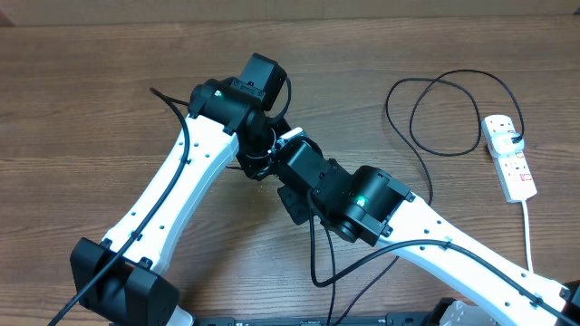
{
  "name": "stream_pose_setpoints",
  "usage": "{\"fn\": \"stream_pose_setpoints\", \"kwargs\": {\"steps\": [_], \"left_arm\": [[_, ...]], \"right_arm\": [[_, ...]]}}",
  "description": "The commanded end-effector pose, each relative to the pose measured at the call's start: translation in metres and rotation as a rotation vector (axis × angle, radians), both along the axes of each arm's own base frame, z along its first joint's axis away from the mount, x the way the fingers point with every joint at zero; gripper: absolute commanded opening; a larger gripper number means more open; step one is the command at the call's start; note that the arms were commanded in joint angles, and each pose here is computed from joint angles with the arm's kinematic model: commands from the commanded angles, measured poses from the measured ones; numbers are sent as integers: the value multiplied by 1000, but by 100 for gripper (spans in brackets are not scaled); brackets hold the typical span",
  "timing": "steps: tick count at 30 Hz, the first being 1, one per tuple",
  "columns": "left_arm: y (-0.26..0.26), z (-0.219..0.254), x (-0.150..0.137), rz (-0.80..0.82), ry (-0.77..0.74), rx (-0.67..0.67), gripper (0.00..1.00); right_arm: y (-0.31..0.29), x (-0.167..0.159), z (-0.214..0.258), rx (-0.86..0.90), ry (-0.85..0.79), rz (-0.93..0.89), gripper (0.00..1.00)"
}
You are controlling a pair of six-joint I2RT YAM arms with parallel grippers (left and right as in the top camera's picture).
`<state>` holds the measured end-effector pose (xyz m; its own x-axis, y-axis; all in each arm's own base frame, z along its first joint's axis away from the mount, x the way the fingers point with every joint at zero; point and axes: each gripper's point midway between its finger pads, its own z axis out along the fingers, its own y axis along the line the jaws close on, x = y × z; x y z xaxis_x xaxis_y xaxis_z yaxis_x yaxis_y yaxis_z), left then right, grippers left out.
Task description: Plug charger to phone and switch on socket
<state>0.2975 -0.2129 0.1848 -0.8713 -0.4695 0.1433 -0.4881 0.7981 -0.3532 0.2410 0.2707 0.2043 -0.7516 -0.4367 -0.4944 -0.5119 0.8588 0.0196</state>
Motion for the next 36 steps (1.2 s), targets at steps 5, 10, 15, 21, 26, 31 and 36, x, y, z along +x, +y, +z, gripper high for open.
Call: {"fn": "stream_pose_setpoints", "kwargs": {"steps": [5, 10, 15, 21, 26, 31, 36], "left_arm": [[-14, 20, 17, -46, -124, -72, 12], [-16, 22, 23, -45, -150, -80, 27], [-16, 22, 23, -45, -153, -81, 42], [-16, 22, 24, -44, -155, -78, 45], [-11, 21, 27, -32, -168, -53, 55], [-9, 22, 31, -21, -177, -58, 71], [-3, 24, 40, 2, -190, -69, 74]], "right_arm": [[14, 1, 5, 50, 2, 31, 4], [15, 2, 6, 58, -3, 31, 4], [17, 2, 6, 65, -4, 33, 4], [21, 2, 8, 83, -3, 41, 4], [21, 2, 8, 83, -2, 41, 4], [21, 2, 8, 83, -2, 40, 4], [21, 2, 8, 83, -2, 40, 4]]}}
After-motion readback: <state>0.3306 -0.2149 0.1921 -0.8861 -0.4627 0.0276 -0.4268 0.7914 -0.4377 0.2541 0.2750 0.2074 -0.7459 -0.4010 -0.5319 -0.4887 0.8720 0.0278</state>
